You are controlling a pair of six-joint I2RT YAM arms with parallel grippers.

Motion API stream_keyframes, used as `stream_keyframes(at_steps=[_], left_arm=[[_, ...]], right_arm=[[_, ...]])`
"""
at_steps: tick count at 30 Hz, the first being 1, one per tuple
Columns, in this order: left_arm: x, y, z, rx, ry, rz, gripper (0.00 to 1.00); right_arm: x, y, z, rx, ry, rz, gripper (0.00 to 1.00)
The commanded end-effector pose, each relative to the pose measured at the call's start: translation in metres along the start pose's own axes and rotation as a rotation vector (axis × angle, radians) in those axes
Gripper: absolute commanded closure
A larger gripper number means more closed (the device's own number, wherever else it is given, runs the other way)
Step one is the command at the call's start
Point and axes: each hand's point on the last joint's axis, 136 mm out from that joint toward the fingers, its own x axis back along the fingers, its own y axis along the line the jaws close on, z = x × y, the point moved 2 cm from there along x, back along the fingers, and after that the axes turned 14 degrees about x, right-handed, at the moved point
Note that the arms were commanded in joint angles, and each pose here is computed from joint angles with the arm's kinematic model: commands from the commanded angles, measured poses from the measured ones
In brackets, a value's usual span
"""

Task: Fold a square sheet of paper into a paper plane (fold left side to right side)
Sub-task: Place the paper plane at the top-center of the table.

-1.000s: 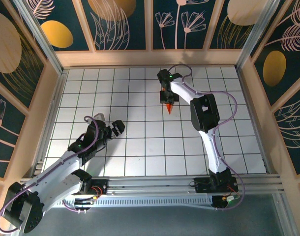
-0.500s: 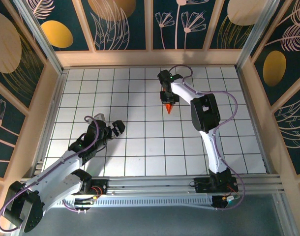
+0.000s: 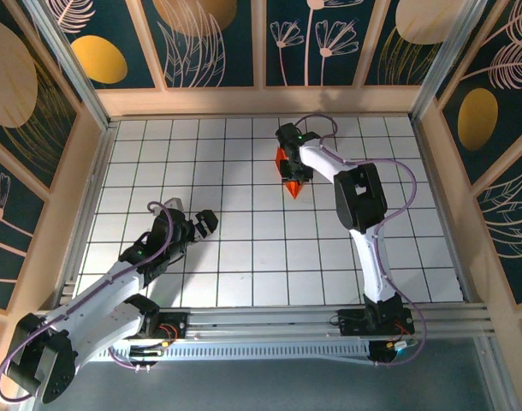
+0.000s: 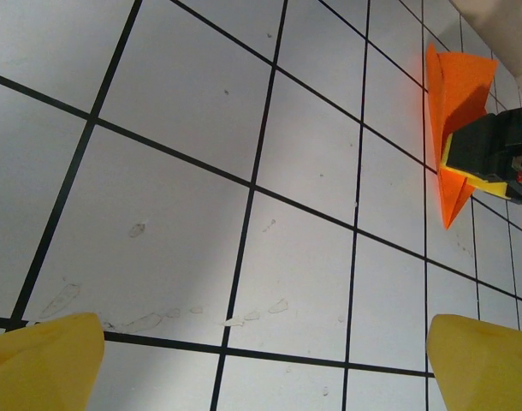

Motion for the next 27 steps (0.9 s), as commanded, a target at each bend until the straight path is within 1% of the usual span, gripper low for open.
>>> stream_keyframes(at_steps=[1, 7, 17, 22, 24, 27], left_arm=[[0.000, -0.005, -0.005, -0.009, -0.011, 0.001, 0.03], [-0.001, -0.014, -0.010, -0.021, -0.021, 0.010, 0.03], [-0.003, -0.027, -0.015, -0.038, -0.030, 0.022, 0.03], [-0.001, -0.032, -0.021, -0.041, -0.054, 0.032, 0.01], [0.001, -0.036, -0.026, -0.053, -0.076, 0.031, 0.01], [0.006, -0.041, -0.041, -0.091, -0.142, 0.000, 0.01]], right_arm=[[0.017, 0.001, -0.001, 0.004, -0.019, -0.021, 0.59], [0.030, 0.002, -0.004, 0.003, -0.043, -0.028, 0.60], [0.042, 0.006, 0.001, 0.025, -0.051, -0.021, 0.59], [0.060, 0.009, 0.002, 0.045, -0.078, -0.022, 0.53], [0.073, 0.009, 0.002, 0.056, -0.101, -0.015, 0.50], [0.101, -0.005, 0.004, 0.063, -0.162, 0.040, 0.42]])
